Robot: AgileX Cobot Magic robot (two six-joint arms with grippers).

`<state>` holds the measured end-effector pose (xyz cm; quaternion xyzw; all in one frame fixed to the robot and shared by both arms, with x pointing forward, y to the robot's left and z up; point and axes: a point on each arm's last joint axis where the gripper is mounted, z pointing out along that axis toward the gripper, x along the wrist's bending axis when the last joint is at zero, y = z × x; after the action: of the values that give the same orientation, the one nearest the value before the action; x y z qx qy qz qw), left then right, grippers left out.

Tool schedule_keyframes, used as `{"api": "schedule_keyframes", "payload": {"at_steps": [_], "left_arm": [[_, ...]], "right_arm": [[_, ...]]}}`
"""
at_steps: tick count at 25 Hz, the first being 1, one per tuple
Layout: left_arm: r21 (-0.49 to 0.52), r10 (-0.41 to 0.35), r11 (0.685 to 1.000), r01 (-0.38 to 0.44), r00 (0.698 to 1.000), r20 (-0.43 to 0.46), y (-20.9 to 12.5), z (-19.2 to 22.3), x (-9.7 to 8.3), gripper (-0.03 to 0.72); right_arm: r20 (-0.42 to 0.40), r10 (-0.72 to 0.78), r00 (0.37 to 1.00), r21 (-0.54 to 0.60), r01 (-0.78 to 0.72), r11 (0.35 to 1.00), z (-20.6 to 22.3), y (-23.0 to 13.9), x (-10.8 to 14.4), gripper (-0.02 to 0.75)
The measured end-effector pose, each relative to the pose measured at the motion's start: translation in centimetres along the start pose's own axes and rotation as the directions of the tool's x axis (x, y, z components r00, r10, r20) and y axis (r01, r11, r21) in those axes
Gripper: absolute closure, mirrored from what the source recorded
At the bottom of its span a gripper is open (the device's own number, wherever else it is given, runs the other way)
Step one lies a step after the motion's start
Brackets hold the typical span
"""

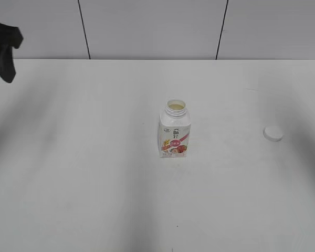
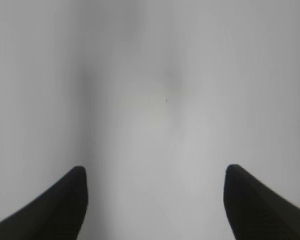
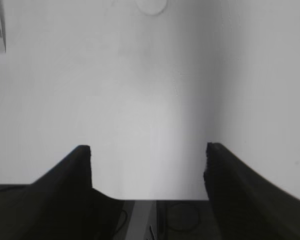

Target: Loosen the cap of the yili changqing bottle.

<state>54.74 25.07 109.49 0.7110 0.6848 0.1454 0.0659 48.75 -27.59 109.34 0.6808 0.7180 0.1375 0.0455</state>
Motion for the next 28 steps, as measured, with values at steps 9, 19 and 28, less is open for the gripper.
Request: {"api": "schedule_keyframes", "payload": {"at_steps": [9,19,28], "left_arm": [[-0.115,-0.025,0.993,0.030,0.999,0.045,-11.5,-5.2,2.4,0.176],[-0.469,-0.035,0.879,0.085,0.993,0.115,-24.3,-7.8,4.7,0.176],[-0.671,0.061,0.739,0.059,0.986,0.154,-31.6,-6.1,4.9,0.177]], "right_arm": [[0.001,-0.019,1.000,-0.147,0.019,0.989,-2.7,-12.1,0.2,0.183],[0.053,-0.065,0.996,-0.567,0.084,0.820,-7.6,-21.8,0.4,0.184],[0.142,-0.082,0.986,-0.559,0.149,0.816,-5.2,-23.8,-0.5,0.183]]}}
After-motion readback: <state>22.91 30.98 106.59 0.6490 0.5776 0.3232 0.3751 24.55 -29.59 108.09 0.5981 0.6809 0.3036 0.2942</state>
